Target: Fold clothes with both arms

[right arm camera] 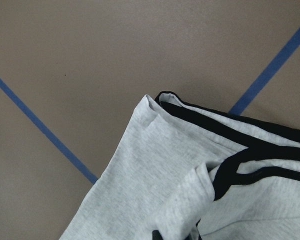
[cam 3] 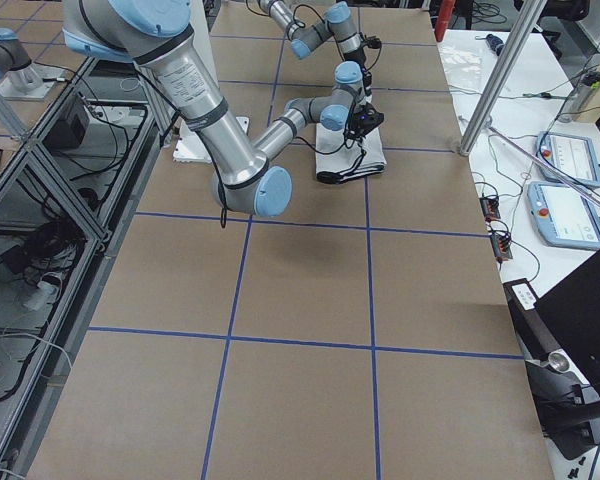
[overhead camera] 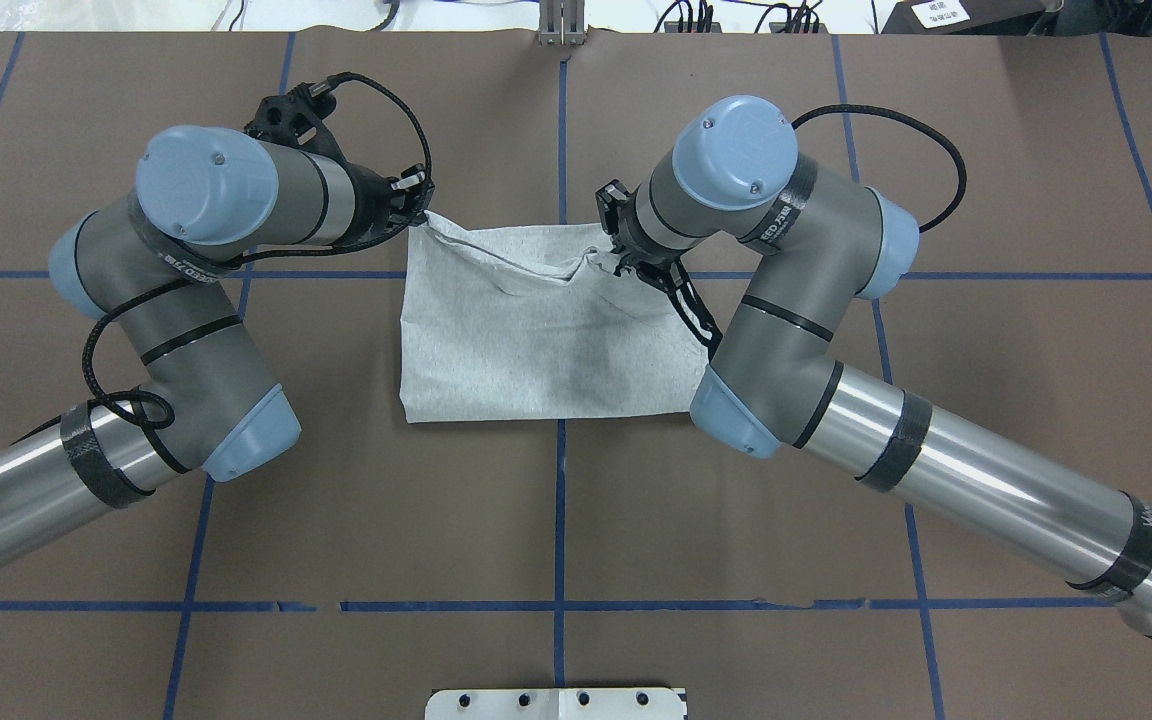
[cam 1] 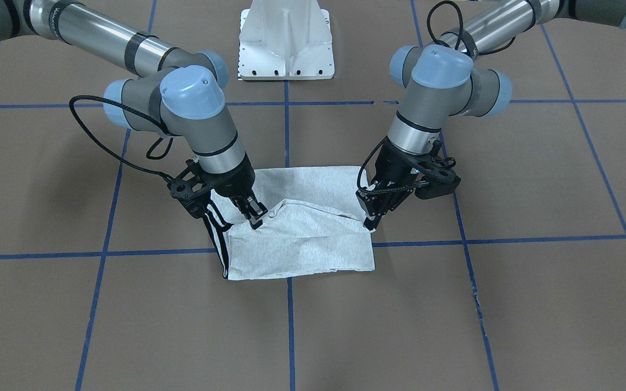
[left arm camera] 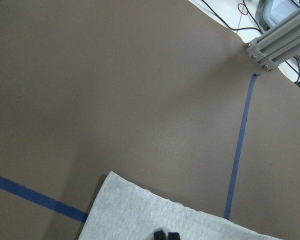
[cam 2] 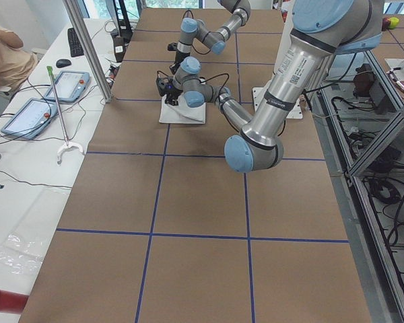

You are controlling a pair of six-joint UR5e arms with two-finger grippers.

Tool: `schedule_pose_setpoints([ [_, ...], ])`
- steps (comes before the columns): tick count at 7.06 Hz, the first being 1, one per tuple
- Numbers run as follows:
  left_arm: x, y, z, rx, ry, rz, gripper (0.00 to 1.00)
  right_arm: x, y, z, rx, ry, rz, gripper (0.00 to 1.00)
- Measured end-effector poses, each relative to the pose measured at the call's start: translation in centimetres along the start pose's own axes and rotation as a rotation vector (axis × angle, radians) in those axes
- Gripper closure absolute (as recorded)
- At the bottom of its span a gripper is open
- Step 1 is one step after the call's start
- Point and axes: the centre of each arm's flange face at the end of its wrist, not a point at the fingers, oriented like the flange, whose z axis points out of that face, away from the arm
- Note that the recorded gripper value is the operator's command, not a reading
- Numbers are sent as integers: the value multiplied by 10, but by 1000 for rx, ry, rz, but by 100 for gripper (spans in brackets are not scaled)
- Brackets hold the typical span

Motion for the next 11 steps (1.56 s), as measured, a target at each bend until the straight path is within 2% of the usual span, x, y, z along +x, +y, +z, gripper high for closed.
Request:
schedule_pose_setpoints([
  [1,-1,-2,2,2,-4,0,100,2,-5,-5,-2,-1,3,65],
  [2,-4,-3,6,3,-13,-1,93,4,-8,-5,-1,2,5,42],
  [3,-4,-4,14,5,-24,-3,82,7,-12,-2,7,8,6,0],
  [4,-1,-5,23,6,-33,-2,52,9,-17,4,16,15,0,0],
  [5,-2,-9,31,12,-37,-2,44,9,-23,11,30,24,-17,0],
  [7,-15,-41,43,48,-36,37,44,4,-56,19,73,42,-76,0],
  [9,-24,-69,39,74,-37,110,44,0,-93,18,104,59,-162,0],
  [10,-34,-77,34,59,-47,192,45,4,-117,14,103,76,-233,0],
  [11,-58,-91,22,21,-60,313,45,20,-153,6,80,103,-311,0],
])
